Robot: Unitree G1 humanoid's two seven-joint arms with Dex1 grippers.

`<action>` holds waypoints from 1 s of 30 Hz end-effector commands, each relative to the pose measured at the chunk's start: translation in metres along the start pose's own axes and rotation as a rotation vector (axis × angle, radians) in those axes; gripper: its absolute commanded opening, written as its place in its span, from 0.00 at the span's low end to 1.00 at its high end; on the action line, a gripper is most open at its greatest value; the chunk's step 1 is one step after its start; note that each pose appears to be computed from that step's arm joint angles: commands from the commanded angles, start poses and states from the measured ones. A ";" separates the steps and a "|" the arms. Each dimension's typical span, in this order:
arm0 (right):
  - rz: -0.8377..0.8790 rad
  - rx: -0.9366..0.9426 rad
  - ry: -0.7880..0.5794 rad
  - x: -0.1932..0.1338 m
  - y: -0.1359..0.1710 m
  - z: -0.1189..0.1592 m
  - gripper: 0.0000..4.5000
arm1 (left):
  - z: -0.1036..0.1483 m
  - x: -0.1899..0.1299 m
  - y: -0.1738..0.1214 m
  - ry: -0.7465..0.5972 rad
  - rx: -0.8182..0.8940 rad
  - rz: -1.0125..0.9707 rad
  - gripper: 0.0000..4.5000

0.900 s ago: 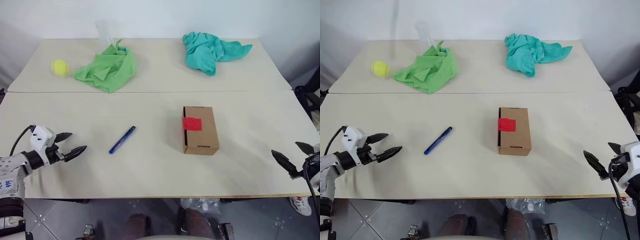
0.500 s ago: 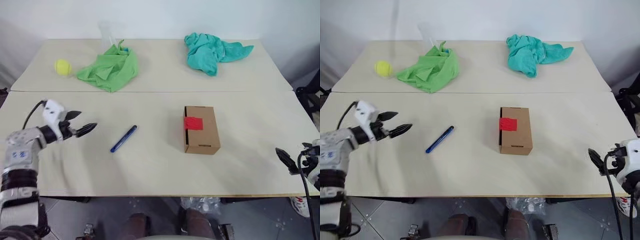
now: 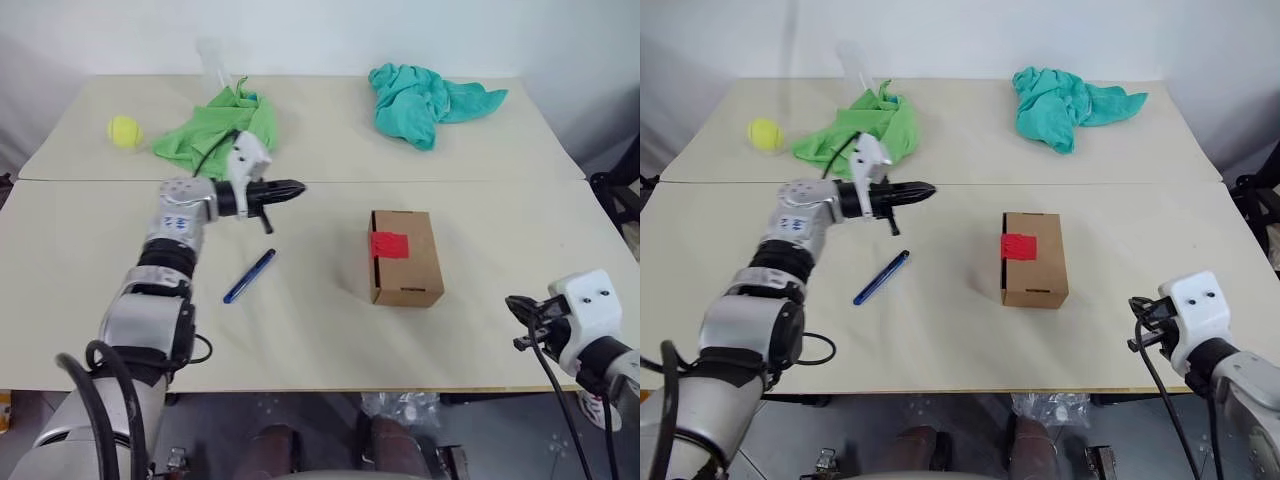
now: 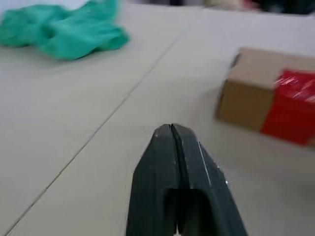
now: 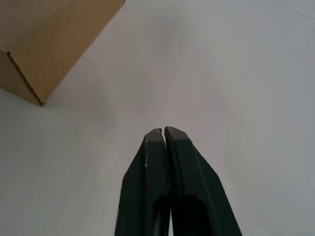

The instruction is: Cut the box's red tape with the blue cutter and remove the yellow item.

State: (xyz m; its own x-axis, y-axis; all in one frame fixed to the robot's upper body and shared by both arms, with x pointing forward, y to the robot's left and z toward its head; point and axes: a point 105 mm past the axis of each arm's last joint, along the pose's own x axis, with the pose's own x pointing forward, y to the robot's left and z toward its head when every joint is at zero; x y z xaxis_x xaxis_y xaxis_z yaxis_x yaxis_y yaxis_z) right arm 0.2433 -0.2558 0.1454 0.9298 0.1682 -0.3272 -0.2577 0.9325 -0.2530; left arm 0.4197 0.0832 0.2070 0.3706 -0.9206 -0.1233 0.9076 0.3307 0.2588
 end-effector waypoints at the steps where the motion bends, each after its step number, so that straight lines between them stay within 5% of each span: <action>1: -0.062 -0.014 -0.015 0.011 -0.006 0.005 0.00 | 0.005 0.020 -0.016 0.043 -0.002 -0.139 0.00; 7: -0.004 0.003 0.009 0.037 0.006 0.005 0.00 | -0.015 0.046 -0.035 0.219 -0.097 -0.208 0.00; 15: 0.183 -0.014 0.033 0.066 0.041 0.015 0.00 | -0.003 0.079 -0.057 0.159 -0.116 -0.262 0.00; 25: 0.378 -0.024 -0.054 0.075 0.097 0.059 0.00 | 0.018 0.118 -0.077 0.063 -0.102 -0.261 0.00; 30: 0.392 -0.057 -0.087 0.069 0.105 0.077 0.00 | 0.017 0.118 -0.063 0.054 -0.094 -0.144 0.00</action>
State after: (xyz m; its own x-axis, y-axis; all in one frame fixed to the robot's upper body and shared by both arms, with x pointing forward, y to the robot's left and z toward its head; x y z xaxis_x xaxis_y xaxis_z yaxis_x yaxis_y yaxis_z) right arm 0.3035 -0.1310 0.1280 0.7407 0.4958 -0.4534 -0.5926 0.8001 -0.0931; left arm 0.4048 -0.0437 0.1972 0.2483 -0.9504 -0.1875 0.9639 0.2233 0.1447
